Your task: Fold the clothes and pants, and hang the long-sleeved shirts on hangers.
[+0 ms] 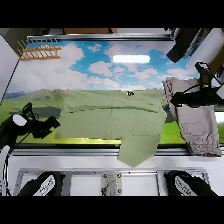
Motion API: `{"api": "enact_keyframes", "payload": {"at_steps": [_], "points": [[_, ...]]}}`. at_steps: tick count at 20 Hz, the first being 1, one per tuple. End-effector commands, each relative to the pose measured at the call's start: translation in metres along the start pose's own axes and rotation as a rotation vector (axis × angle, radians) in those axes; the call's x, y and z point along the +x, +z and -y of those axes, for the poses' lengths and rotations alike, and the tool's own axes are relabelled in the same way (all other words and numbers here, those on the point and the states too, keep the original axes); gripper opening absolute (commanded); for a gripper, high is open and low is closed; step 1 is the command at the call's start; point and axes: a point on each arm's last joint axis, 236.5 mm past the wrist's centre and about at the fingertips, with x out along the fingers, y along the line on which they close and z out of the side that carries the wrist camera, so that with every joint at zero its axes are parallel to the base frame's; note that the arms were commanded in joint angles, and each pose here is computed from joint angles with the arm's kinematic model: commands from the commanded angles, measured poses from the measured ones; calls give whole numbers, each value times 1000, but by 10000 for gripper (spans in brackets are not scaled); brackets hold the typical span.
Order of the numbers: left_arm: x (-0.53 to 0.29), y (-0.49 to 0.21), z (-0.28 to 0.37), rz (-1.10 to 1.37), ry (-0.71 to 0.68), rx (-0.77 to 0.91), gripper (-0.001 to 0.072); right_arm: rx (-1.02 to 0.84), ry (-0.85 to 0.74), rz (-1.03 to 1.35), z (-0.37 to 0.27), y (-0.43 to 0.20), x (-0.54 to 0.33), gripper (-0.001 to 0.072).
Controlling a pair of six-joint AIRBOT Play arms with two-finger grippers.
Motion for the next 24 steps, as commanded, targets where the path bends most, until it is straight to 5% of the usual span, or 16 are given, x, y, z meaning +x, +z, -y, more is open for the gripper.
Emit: {"api": "enact_keyframes", "payload": {"at_steps": [1, 10, 12, 14, 24], "points": [[13, -36, -29, -3, 21, -133, 567, 1, 23, 56, -10, 1, -18, 512], [43, -22, -3, -23, -82, -304, 564, 22, 76, 78, -22, 7, -18, 512], [45, -14, 11, -12, -88, -255, 352, 23, 75, 74, -22, 5, -17, 512], [45, -6, 29, 15, -104, -197, 6, 31, 75, 58, -20, -1, -10, 512], [6, -1, 60, 74, -168, -25, 7, 407, 78, -516, 12, -232, 77, 513]]}}
